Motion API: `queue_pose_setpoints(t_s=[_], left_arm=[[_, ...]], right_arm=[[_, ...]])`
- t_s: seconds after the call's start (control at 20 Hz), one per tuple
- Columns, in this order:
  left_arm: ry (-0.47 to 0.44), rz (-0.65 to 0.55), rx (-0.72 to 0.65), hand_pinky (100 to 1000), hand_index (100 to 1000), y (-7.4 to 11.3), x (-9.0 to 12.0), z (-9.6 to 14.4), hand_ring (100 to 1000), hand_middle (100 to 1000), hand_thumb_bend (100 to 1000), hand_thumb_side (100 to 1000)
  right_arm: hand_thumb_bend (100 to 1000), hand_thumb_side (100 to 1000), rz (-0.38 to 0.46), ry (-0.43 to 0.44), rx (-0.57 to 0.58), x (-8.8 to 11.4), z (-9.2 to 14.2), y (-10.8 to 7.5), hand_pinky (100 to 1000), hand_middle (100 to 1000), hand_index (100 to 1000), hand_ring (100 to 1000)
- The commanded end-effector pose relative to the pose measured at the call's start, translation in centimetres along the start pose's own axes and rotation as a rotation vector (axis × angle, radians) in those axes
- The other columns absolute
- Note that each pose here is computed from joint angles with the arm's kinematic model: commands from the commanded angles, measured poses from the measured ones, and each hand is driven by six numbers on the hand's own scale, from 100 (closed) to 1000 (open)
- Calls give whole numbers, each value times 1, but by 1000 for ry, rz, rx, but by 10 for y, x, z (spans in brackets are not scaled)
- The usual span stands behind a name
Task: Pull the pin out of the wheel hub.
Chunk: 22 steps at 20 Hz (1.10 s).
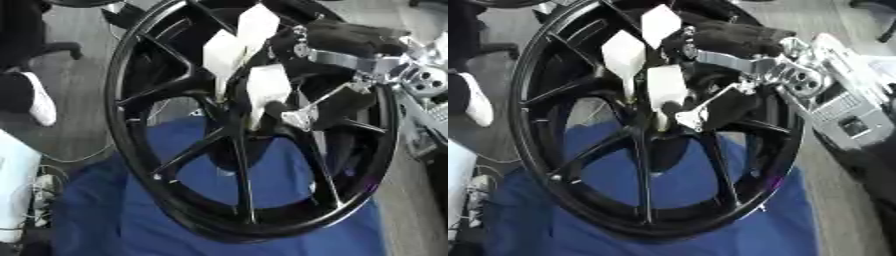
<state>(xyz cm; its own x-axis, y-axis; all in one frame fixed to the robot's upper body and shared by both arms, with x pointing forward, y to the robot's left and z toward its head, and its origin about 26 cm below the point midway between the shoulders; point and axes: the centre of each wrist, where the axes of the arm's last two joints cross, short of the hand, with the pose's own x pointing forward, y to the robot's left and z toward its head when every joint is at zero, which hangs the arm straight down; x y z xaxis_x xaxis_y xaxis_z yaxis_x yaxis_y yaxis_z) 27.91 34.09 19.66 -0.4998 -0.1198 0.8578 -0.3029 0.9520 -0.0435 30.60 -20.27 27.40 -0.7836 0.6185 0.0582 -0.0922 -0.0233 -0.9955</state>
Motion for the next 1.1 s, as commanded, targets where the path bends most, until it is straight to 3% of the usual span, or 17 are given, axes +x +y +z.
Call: queue_pose_setpoints(t_s=[0.05,0.35,0.65,1.1], left_arm=[[-28,-1,-15,729,753,-1,7,-3,912,794,686,445],[-27,0,-17,729,753,-1,7,-3,912,795,683,445],[-27,1,-16,730,752,-2,7,-3,913,795,681,443],[-28,1,-20,731,752,-2,8,-4,913,796,679,441]], right_arm=[[144,333,32,15,-16,1,6,-8,821,676,813,702],[100,358,21,24,-19,1,6,-7,803,618,778,646],[100,376,-23,8,-41,1,5,-8,774,480,662,602],[100,356,-85,-10,-51,1,6,-11,734,414,576,561]])
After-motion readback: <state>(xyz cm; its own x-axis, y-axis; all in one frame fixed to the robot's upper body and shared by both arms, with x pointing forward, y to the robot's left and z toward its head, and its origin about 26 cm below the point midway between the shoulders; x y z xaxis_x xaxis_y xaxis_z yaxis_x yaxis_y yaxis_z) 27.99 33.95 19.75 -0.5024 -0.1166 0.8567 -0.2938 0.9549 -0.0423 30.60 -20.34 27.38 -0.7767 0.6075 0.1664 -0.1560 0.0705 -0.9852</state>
